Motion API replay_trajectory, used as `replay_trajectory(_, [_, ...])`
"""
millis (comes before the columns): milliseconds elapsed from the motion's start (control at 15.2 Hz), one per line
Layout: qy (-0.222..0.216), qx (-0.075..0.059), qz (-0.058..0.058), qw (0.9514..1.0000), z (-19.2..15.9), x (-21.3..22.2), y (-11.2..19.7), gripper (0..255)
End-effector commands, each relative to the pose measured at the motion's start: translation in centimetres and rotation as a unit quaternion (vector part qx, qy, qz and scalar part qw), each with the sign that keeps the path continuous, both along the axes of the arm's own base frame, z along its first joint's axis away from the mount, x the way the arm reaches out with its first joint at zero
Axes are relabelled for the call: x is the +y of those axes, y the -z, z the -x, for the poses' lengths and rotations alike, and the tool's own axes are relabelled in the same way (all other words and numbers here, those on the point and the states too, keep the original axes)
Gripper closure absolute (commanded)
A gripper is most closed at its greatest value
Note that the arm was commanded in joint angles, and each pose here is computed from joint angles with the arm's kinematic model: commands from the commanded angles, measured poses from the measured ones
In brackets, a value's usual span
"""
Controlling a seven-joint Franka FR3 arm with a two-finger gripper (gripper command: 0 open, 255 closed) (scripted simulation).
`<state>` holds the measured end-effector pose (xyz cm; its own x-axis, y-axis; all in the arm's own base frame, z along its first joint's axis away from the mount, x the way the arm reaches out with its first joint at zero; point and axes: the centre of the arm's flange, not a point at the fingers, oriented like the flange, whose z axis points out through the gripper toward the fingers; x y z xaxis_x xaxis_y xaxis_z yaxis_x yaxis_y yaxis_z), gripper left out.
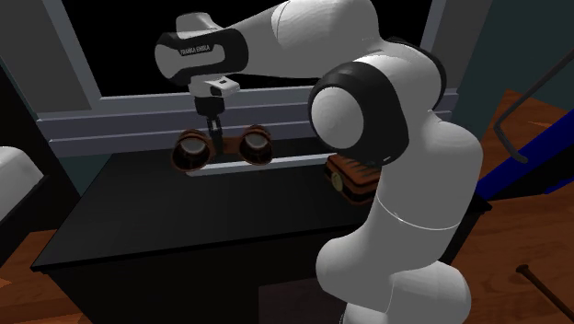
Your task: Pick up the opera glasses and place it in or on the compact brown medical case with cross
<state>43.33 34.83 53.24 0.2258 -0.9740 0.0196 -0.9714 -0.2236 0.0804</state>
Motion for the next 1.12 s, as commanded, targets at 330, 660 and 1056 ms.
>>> replay_trajectory(330, [0.000,0.000,0.000,1.0000,-0.1,-0.1,-3.7,255])
replay_trajectory(660, [0.000,0.000,0.000,1.0000,-0.1,-0.1,-6.3,255])
replay_trajectory(1056, [0.000,0.000,0.000,1.0000,0.4,-4.0,-7.7,255])
